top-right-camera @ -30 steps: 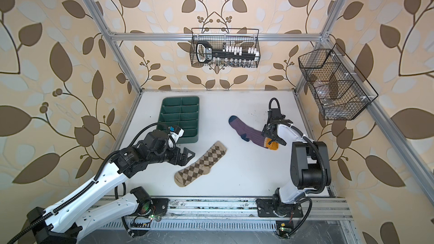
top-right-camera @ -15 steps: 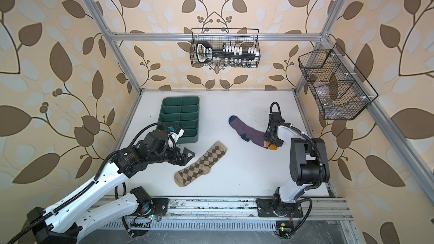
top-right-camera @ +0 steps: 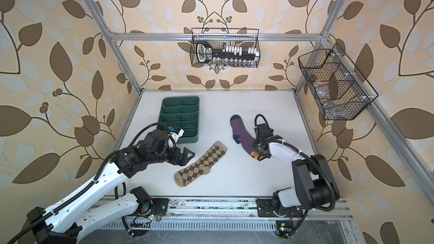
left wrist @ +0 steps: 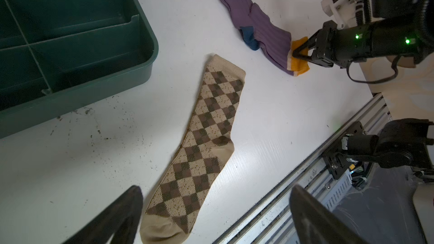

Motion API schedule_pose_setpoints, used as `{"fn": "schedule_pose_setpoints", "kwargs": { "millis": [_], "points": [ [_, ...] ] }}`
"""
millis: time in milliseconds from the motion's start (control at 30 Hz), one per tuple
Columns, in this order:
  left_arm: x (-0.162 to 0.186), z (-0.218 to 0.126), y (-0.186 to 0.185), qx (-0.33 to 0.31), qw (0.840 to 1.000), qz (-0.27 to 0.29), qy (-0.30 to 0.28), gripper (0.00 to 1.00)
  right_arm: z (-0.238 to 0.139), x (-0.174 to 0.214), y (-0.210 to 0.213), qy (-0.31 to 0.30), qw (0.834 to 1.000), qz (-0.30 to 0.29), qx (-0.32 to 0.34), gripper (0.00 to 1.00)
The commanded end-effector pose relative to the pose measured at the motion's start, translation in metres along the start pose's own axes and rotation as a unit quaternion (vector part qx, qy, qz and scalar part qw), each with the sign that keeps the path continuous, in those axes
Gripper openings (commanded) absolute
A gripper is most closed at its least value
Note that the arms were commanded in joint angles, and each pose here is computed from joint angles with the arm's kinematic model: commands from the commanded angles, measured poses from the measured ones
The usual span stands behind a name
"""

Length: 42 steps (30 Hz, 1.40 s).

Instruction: Roll the socks

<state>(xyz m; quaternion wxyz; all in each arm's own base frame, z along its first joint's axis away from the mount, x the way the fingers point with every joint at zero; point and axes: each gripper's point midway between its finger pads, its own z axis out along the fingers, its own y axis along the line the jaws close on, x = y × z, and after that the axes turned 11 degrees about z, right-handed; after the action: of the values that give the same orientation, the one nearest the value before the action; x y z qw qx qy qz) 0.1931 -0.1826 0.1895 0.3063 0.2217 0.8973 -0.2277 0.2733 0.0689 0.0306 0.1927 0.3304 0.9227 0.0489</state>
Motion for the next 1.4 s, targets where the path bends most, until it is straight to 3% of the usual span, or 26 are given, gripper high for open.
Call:
{"fn": "schedule_pose_setpoints", "kwargs": {
  "millis": [0, 100, 200, 367, 500, 667, 867, 933, 1033, 1167, 1233, 1367],
  "points": [
    [-0.014, -0.013, 0.004, -0.023, 0.999, 0.008, -0.027, 0.99, -0.018, 0.033, 0.014, -0.02, 0.998, 0.049, -0.017, 0.21],
    [-0.018, -0.017, 0.005, -0.029, 0.999, 0.012, -0.035, 0.99, -0.03, 0.066, 0.038, -0.017, 0.998, 0.035, -0.045, 0.4],
    [-0.021, -0.019, 0.003, -0.028, 0.999, 0.013, -0.034, 0.99, -0.041, 0.078, 0.051, -0.015, 0.999, 0.008, -0.046, 0.51],
    [-0.025, -0.022, 0.002, -0.027, 0.999, 0.011, -0.035, 0.99, -0.078, 0.058, 0.069, -0.046, 0.995, -0.044, -0.073, 0.75],
    [-0.024, -0.025, 0.006, -0.041, 0.999, 0.002, -0.029, 0.99, -0.114, 0.042, 0.107, -0.053, 0.981, -0.117, -0.143, 0.89],
    [-0.023, -0.039, 0.031, -0.119, 0.992, -0.024, -0.03, 0.99, -0.113, 0.08, 0.147, 0.025, 0.966, -0.194, -0.169, 0.91],
    [-0.027, -0.069, 0.04, -0.153, 0.986, -0.026, -0.058, 0.99, -0.08, 0.171, 0.181, 0.137, 0.936, -0.252, -0.203, 0.93],
    [-0.027, -0.078, 0.042, -0.16, 0.984, -0.025, -0.072, 0.99, -0.072, 0.201, 0.191, 0.159, 0.919, -0.297, -0.204, 0.92],
    [-0.029, -0.093, 0.045, -0.172, 0.98, -0.028, -0.091, 0.99, -0.068, 0.235, 0.202, 0.154, 0.881, -0.402, -0.194, 0.91],
    [-0.034, -0.118, 0.049, -0.187, 0.973, -0.046, -0.131, 0.99, -0.062, 0.253, 0.204, 0.102, 0.835, -0.517, -0.158, 0.91],
    [-0.034, -0.127, 0.053, -0.196, 0.968, -0.054, -0.145, 0.99, -0.055, 0.254, 0.204, 0.082, 0.823, -0.545, -0.141, 0.91],
    [-0.033, -0.131, 0.059, -0.215, 0.963, -0.059, -0.154, 0.99, -0.039, 0.252, 0.203, 0.065, 0.816, -0.562, -0.12, 0.92]
  ]
}}
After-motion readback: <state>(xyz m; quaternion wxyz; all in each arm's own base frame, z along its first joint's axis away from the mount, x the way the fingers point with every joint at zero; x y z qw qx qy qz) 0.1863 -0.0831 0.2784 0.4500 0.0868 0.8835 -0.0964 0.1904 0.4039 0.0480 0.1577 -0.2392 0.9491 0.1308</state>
